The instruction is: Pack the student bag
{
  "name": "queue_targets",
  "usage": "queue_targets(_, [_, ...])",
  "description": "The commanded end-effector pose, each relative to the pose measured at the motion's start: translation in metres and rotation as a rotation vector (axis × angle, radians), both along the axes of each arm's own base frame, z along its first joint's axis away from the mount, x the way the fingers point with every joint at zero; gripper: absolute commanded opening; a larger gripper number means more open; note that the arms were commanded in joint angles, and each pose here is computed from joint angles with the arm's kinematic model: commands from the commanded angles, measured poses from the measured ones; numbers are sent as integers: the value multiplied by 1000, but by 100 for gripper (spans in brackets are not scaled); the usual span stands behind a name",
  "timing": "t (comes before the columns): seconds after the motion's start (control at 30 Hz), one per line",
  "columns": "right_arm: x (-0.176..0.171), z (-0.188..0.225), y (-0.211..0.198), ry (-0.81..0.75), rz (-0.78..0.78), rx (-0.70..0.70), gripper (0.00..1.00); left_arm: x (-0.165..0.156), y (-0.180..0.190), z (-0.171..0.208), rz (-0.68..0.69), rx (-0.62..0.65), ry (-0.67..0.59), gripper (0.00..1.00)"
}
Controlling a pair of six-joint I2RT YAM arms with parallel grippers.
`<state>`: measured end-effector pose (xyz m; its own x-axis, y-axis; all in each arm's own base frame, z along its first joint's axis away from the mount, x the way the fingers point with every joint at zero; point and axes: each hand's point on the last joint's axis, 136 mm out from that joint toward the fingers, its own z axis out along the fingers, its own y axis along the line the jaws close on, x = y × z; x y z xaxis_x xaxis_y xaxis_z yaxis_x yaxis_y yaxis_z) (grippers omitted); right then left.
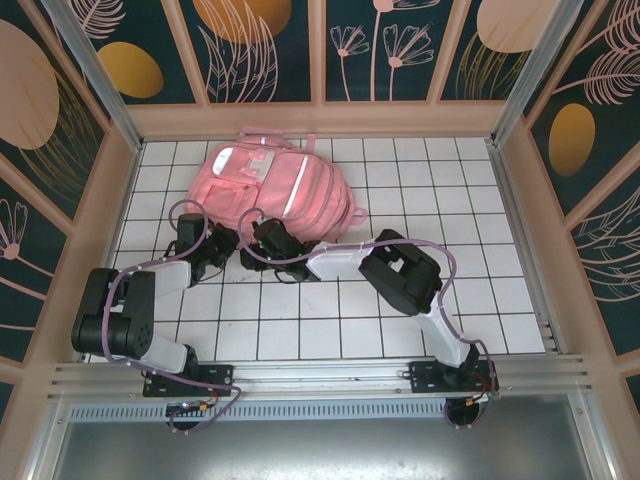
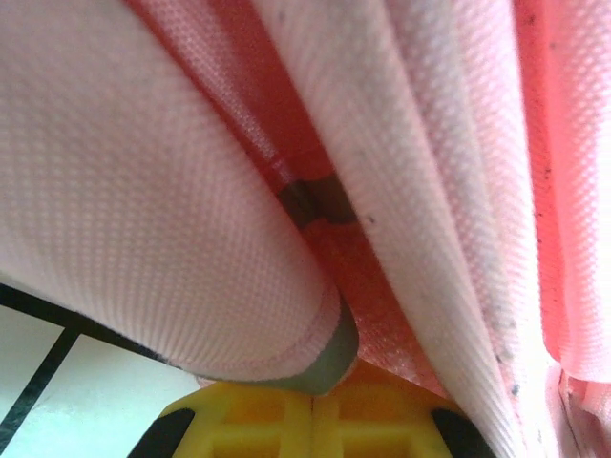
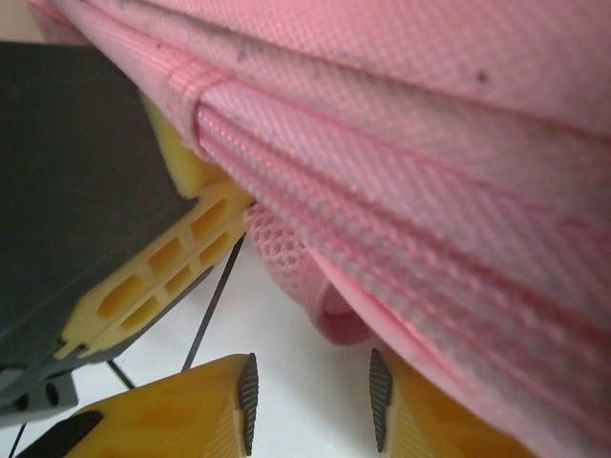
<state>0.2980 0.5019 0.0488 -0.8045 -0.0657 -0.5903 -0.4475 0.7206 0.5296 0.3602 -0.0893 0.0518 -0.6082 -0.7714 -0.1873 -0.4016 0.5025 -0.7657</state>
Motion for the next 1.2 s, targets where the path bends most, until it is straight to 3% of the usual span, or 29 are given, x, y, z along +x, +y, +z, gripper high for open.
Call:
queue_targets(0.0, [18, -25, -16, 22, -112, -72, 39, 6, -1, 2, -17, 14, -25, 0])
queue_targets(0.43, [11, -35, -28, -60, -139, -234, 37, 7, 0, -1, -18, 30, -13, 0])
queue_targets(0.93, [23, -50, -19, -113, -201, -249, 35, 6, -2, -1, -12, 6, -9, 0])
queue_targets(1.03, [26, -52, -19, -121, -215, -246, 29, 5, -2, 0, -13, 3, -10, 0])
queue_targets(1.17, [28, -55, -21, -122, -232, -274, 7, 4, -1, 2, -9, 8, -15, 0])
